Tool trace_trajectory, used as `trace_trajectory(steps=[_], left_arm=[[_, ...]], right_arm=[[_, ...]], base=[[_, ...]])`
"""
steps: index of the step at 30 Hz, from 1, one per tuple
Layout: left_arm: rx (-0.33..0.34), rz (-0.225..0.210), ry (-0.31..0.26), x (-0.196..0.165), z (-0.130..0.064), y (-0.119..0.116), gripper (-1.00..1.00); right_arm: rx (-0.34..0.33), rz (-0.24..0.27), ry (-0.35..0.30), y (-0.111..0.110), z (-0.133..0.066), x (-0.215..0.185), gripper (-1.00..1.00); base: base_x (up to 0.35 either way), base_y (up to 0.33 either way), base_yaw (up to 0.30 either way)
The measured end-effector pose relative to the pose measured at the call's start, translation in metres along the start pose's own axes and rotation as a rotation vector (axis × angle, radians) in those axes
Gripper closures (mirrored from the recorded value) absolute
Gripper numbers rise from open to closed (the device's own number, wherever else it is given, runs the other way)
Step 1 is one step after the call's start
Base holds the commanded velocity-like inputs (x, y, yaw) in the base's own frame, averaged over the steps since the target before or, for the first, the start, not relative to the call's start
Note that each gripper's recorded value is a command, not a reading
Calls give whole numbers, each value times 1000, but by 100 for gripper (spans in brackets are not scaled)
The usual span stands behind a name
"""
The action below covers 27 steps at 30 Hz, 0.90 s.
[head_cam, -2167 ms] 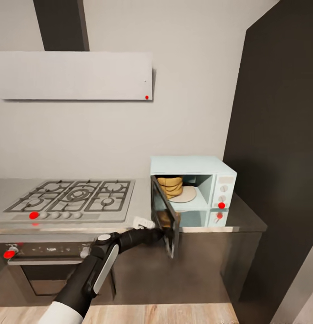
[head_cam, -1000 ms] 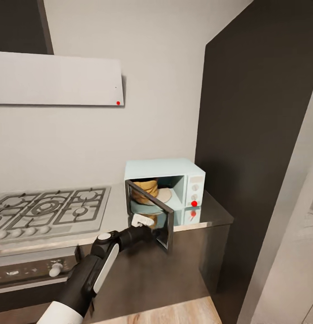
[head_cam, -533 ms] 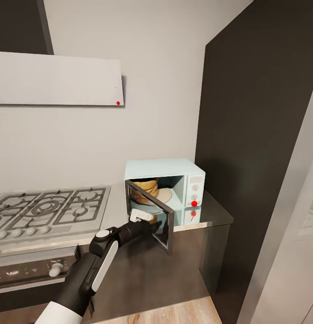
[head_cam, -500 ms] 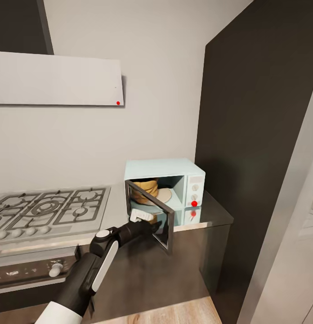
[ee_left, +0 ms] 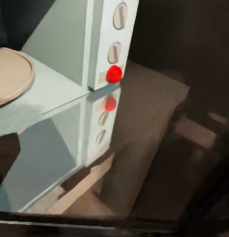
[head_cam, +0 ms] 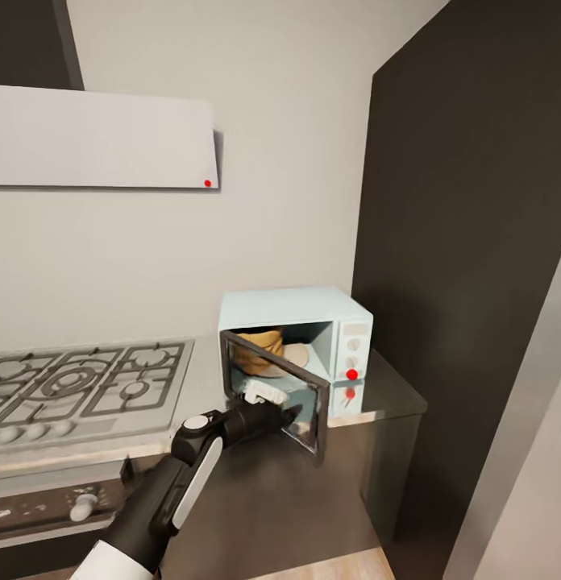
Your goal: In the kitchen, take the popcorn bag from the countertop, put it into the microwave, and heat it until the popcorn is cooked so the cooked popcorn ends up inside the bag.
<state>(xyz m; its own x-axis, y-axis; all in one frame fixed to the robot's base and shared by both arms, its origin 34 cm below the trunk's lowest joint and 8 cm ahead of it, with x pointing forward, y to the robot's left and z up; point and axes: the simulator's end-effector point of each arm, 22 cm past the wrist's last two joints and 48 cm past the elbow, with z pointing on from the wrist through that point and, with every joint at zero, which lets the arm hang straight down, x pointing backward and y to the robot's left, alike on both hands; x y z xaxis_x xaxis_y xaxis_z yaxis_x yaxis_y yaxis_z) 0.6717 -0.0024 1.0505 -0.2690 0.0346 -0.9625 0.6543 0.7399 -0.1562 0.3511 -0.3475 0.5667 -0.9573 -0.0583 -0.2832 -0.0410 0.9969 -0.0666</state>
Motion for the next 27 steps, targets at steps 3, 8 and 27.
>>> trace_trajectory(steps=[3, 8, 27], left_arm=[[23, 11, 9, 3, 5, -15, -100], [-80, 66, 66, 24, 28, -38, -100], [-148, 91, 72, 26, 33, -40, -100]], right_arm=[[0, 0, 0, 0, 0, 0, -100], [0, 0, 0, 0, 0, 0, -100], [1, 0, 1, -1, 0, 0, -100]], base=[[204, -95, 0], [193, -97, 0], [174, -71, 0]])
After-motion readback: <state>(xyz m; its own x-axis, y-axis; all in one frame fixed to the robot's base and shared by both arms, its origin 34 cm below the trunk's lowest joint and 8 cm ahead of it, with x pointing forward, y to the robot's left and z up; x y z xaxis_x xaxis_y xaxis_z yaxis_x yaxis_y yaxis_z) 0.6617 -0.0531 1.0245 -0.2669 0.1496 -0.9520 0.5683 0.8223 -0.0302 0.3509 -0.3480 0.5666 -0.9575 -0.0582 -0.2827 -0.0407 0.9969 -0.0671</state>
